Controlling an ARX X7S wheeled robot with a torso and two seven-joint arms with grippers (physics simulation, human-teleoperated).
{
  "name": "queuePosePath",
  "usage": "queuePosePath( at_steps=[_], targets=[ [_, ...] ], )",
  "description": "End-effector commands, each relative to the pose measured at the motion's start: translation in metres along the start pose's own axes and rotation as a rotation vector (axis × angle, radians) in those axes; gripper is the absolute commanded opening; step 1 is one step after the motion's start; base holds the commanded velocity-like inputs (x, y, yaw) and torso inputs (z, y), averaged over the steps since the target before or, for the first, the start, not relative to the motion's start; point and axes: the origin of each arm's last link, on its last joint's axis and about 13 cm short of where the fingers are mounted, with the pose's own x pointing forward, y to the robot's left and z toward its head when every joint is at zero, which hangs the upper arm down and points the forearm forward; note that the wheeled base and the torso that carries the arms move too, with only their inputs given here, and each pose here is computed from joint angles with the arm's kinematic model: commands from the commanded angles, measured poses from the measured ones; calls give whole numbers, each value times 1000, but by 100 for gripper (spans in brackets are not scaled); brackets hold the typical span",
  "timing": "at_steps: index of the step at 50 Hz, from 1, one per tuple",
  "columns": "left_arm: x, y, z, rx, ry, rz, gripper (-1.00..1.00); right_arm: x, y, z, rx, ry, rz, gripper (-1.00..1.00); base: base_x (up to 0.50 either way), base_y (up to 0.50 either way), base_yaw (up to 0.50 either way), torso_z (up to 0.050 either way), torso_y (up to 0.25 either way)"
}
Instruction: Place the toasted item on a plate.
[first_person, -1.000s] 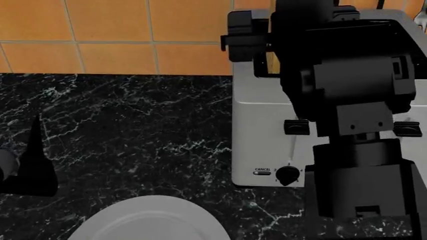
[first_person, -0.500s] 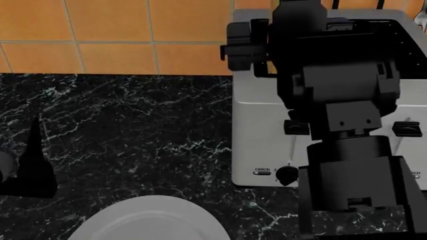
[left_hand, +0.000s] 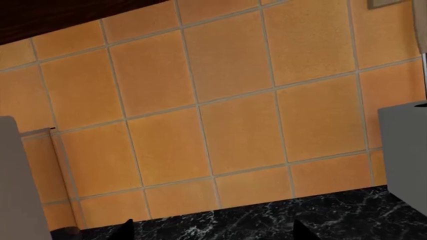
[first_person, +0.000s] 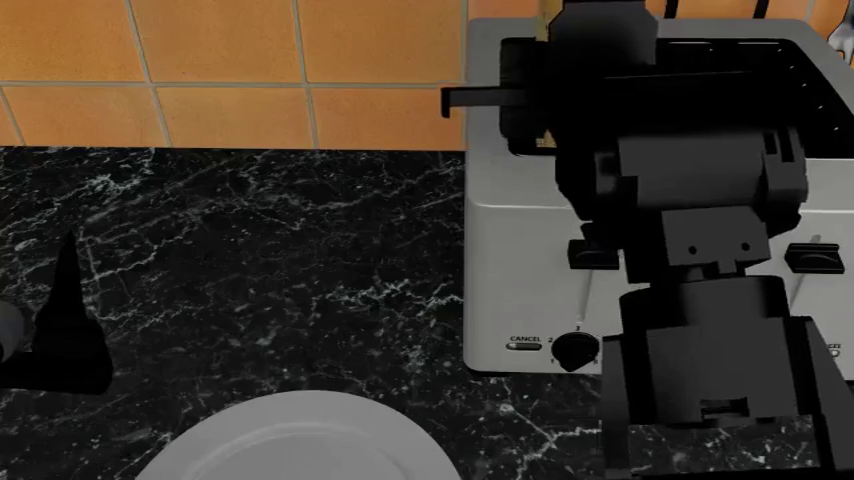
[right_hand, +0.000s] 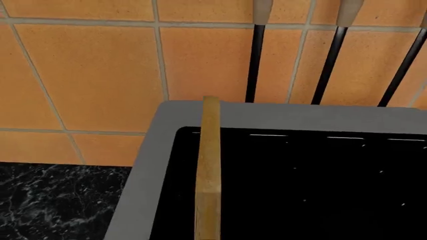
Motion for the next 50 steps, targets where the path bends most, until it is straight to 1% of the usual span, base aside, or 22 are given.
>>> queuePosePath(
  at_steps=[1, 7, 19, 29, 35, 42, 43, 50],
  targets=[
    [0, 0, 1, 0, -2, -2, 100, -10, -3, 14, -3, -63, -23, -100, 0, 0, 0, 0, 0],
    [-1, 0, 1, -4, -3, -5, 100, -20, -4, 27, -5, -97, -19, -100, 0, 0, 0, 0, 0],
    [-2, 0, 0, -4, -3, -3, 100, -34, -4, 40, -31, -130, -23, -100, 0, 0, 0, 0, 1],
    [-3, 2, 1, -7, -5, 0, 100, -57, 1, 50, -66, -183, 9, -100, 0, 0, 0, 0, 0],
    [-3, 2, 2, -5, -8, -1, 100, -75, 12, 55, -101, -211, 57, -100, 0, 0, 0, 0, 0],
    [-3, 2, 3, -2, -9, 1, 100, -91, 28, 50, -133, -225, 147, -100, 0, 0, 0, 0, 0],
    [-3, 2, 3, -3, -10, 0, 100, -93, 30, 49, -124, -223, 172, -100, 0, 0, 0, 0, 0],
    [-3, 2, 3, -3, -9, 5, 100, -114, 40, 40, -143, -229, 265, -100, 0, 0, 0, 0, 0]
  ],
)
